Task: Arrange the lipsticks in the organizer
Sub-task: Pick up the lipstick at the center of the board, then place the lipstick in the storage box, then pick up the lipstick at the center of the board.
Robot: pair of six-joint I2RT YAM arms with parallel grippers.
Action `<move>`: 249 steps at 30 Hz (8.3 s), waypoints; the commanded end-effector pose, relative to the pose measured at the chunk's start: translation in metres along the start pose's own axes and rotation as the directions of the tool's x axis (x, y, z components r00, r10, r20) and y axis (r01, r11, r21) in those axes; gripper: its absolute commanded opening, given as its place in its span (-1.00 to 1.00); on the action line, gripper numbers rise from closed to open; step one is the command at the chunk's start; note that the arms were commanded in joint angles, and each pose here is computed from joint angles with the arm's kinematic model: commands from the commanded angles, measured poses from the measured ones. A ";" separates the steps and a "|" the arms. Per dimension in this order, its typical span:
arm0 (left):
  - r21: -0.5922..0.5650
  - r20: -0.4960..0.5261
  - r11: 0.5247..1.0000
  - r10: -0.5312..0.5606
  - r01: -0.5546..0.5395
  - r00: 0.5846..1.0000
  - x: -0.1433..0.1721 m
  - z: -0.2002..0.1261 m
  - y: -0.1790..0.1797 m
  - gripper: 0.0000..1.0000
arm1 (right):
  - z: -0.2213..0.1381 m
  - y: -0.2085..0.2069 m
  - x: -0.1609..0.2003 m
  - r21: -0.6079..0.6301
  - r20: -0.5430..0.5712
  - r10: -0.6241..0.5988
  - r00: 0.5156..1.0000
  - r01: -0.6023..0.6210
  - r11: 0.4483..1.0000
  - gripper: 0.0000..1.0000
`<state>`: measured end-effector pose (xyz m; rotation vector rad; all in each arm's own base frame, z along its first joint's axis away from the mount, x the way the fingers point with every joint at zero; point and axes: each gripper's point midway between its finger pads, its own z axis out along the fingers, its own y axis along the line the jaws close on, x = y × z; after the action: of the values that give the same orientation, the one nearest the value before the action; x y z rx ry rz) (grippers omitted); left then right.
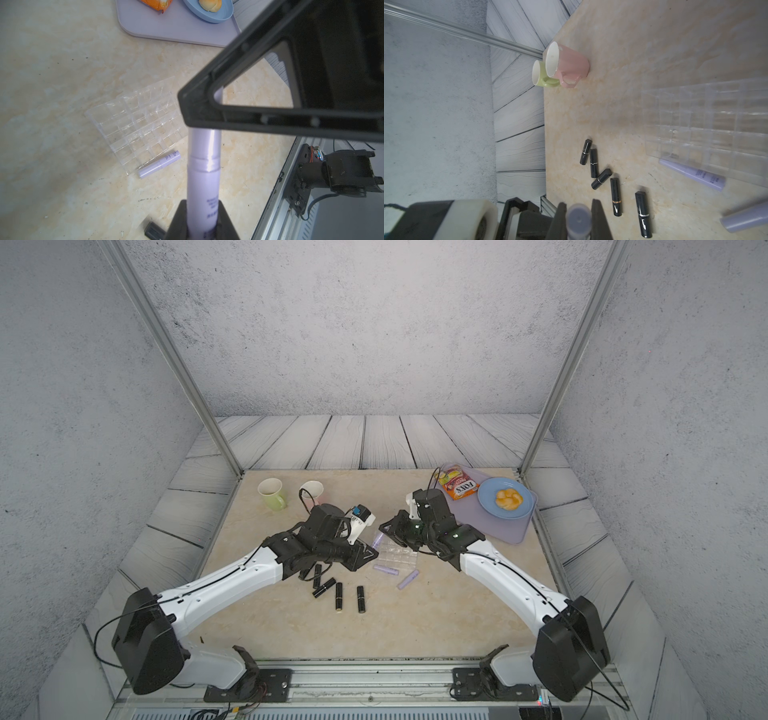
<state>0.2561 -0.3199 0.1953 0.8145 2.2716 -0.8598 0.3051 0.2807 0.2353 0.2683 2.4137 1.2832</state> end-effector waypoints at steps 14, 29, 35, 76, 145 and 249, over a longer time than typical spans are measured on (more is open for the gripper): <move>-0.208 0.260 0.868 -0.396 0.452 0.881 -0.014 -0.091 0.112 0.48 | -0.037 -0.026 -0.074 0.256 0.394 -0.353 0.849 0.267 0.929 -1.00; -0.255 0.225 0.700 -0.628 0.667 0.745 0.035 -0.075 0.184 0.41 | 0.031 -0.049 -0.080 0.591 0.279 -0.763 0.584 0.522 0.615 -1.00; -0.245 0.219 0.693 -0.641 0.678 0.735 0.039 -0.077 0.187 0.39 | 0.074 -0.045 -0.056 0.595 0.275 -0.803 0.529 0.562 0.575 -1.00; -0.198 0.209 0.673 -0.681 0.713 0.701 0.043 -0.069 0.193 0.35 | 0.105 -0.053 -0.045 0.559 0.303 -0.760 0.575 0.539 0.630 -1.00; -0.156 -0.120 0.949 -0.294 0.274 0.948 0.065 -0.006 0.046 0.16 | -0.036 -0.203 0.055 0.753 0.201 0.066 0.977 -0.197 0.628 0.12; 0.124 -0.521 0.767 -0.490 0.630 0.699 0.049 -0.074 -0.012 -1.00 | 0.011 -0.044 0.078 0.300 -0.141 -0.920 -0.366 0.869 -0.392 0.07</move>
<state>0.2102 -0.2559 0.2140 0.3916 2.9203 -1.4245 0.2297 0.2912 0.1471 -1.3768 1.5932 0.0501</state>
